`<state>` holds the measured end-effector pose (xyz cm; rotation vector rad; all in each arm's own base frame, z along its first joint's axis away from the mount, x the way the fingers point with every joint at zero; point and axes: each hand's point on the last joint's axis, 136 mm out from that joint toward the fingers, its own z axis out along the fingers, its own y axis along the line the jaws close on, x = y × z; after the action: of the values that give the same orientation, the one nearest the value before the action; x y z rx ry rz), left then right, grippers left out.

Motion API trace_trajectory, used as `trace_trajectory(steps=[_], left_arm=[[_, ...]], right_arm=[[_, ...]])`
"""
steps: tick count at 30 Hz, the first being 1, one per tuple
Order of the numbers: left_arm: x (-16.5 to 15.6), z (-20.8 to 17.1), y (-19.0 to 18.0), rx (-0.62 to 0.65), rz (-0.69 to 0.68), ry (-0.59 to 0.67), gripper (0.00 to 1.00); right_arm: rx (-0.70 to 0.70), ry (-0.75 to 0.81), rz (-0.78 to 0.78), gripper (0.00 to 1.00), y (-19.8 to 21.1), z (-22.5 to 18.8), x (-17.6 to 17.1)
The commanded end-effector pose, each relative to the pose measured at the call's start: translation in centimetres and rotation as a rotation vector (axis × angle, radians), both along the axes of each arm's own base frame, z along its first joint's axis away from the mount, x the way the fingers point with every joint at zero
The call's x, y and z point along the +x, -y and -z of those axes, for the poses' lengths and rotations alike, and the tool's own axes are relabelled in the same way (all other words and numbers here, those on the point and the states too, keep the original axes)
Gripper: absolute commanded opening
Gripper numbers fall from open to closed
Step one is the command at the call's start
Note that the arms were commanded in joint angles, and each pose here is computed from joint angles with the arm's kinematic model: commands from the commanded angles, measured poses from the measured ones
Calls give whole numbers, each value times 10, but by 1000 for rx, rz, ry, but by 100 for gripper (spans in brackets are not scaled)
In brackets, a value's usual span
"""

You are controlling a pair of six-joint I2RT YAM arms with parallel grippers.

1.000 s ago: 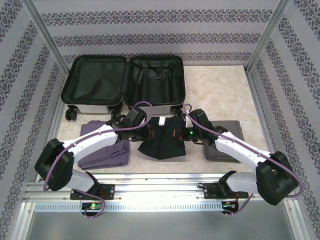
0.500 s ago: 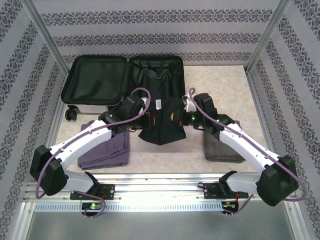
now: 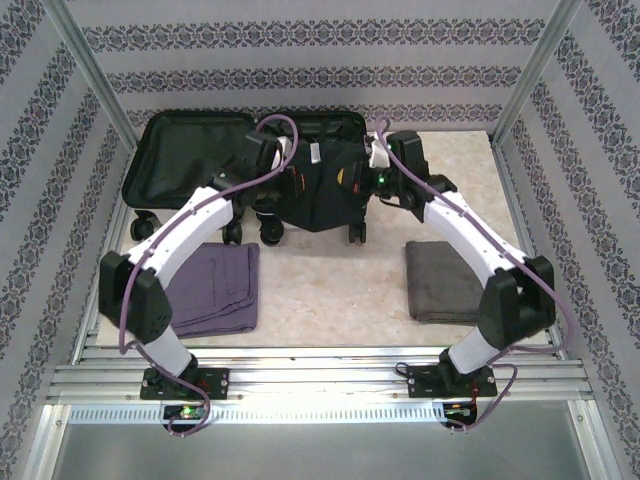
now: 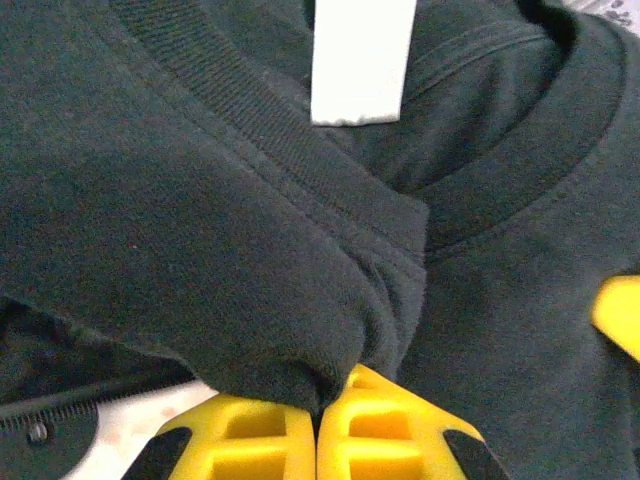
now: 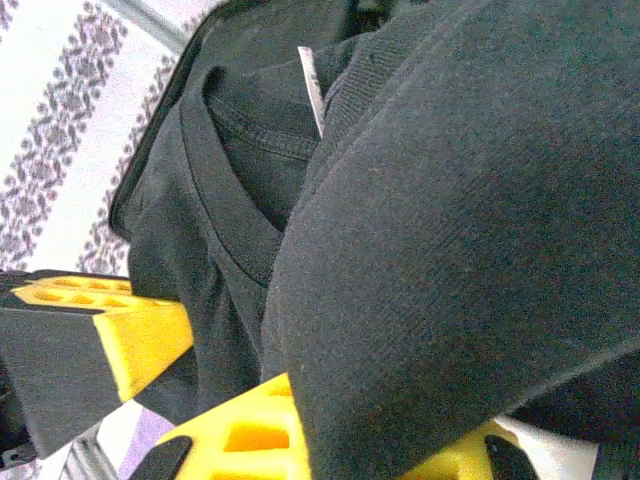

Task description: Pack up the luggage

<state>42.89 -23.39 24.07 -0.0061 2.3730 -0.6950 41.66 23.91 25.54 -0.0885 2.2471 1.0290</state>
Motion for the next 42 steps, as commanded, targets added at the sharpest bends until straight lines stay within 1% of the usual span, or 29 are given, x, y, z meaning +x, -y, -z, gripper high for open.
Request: trace_trajectory(steps=[1, 5, 11, 14, 17, 20, 21, 22, 23, 24, 25, 26, 29, 32, 36, 42], left_arm=[[36, -18, -1, -29, 52, 76, 0], [74, -15, -8, -71, 43, 101, 0], [119, 12, -22, -128, 16, 104, 0], [139, 29, -28, -144, 1, 112, 0], [154, 44, -32, -181, -8, 91, 0], [163, 53, -33, -201, -11, 75, 0], [165, 55, -34, -199, -16, 75, 4], [168, 55, -38, -193, -27, 78, 19], [170, 54, -41, -184, -38, 84, 36], [173, 53, -45, -176, -49, 89, 49], [175, 51, -50, -165, -65, 93, 61], [177, 47, -57, -153, -80, 96, 67], [181, 31, -75, -123, -116, 110, 73], [177, 16, -91, -68, -150, 123, 75], [165, 3, -97, -36, -156, 136, 76], [142, -9, -96, -83, -156, 143, 79]], right_arm=[[30, 80, -6, 0, -4, -25, 34], [32, 51, 17, 0, -5, -7, 73], [13, 12, 32, 0, -10, 33, 121], [-6, -7, 39, 0, -12, 52, 138], [-26, -35, 46, 0, -12, 68, 151], [-43, -57, 50, 0, -12, 80, 160], [-49, -61, 51, 1, -12, 82, 163], [-58, -67, 57, 12, -11, 85, 166], [-68, -68, 62, 27, -10, 86, 170], [-79, -70, 68, 38, -8, 87, 172], [-89, -67, 75, 48, -5, 87, 177], [-98, -69, 81, 55, -1, 86, 181], [-116, -56, 89, 65, 8, 75, 189], [-134, -28, 107, 69, 21, 60, 191], [-146, 7, 118, 71, 34, 39, 184], [-137, 19, 79, 70, 29, 30, 163]])
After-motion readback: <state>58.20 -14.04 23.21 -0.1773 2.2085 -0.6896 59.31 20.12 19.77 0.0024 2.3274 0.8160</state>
